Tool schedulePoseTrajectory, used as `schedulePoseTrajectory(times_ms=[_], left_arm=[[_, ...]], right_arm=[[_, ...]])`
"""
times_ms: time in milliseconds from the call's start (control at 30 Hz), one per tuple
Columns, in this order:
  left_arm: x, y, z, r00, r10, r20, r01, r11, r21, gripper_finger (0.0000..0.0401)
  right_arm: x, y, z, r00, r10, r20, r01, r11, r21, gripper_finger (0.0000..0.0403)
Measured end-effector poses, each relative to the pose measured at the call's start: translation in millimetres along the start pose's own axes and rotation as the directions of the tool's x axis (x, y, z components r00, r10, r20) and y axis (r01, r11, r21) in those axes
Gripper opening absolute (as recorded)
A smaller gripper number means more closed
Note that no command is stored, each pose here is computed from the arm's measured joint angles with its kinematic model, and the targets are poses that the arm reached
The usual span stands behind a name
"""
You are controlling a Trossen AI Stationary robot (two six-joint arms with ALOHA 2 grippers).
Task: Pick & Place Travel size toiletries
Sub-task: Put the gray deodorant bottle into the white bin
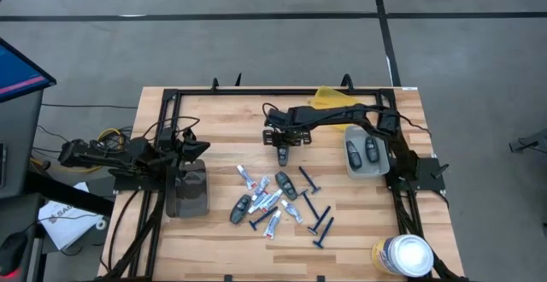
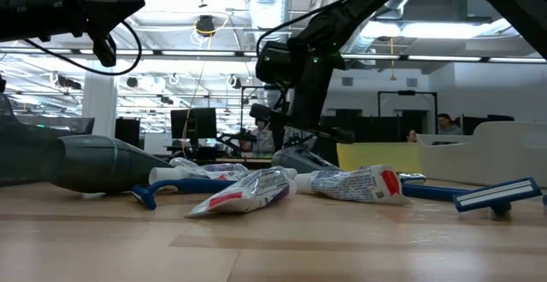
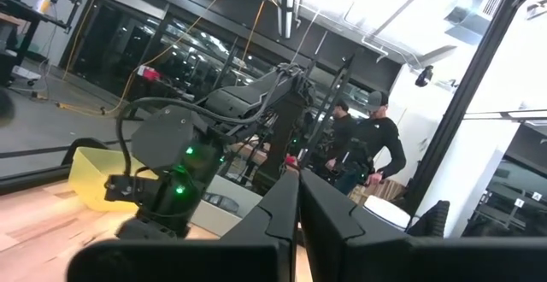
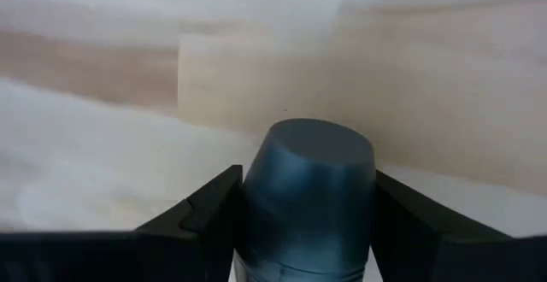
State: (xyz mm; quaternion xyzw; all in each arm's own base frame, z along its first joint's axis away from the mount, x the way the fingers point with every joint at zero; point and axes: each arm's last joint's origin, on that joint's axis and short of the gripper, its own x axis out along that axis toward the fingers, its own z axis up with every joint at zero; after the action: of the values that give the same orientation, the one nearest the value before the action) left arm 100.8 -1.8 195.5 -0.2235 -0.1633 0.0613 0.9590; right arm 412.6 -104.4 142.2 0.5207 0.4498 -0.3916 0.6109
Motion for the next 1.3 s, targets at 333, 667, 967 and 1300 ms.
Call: schedulePoseTrajectory(times_ms=[333, 667, 967, 1300], left_arm=[[0, 0, 0, 1.0, 0.001, 0.001, -0.001, 1.0, 0.001, 0.0008], [0, 0, 0, 1.0, 0.01, 0.003, -0.01, 1.0, 0.001, 0.0008], [0, 1, 0, 0.999, 0.03, 0.012, -0.03, 1.0, 0.002, 0.0008], [0, 2, 1, 0.998, 0.053, 0.021, -0.055, 0.995, 0.085, 0.0008]], right_arm=[[-84, -10, 11, 0.995, 0.057, 0.086, -0.045, 0.99, -0.13, 0.0196], [-162, -73, -17, 0.977, -0.11, 0.183, 0.139, 0.978, -0.153, 0.0196], [-173, -153, -51, 0.963, -0.193, 0.188, 0.206, 0.977, -0.052, 0.0196], [-153, -199, -52, 0.91, -0.398, 0.118, 0.405, 0.913, -0.047, 0.0196]])
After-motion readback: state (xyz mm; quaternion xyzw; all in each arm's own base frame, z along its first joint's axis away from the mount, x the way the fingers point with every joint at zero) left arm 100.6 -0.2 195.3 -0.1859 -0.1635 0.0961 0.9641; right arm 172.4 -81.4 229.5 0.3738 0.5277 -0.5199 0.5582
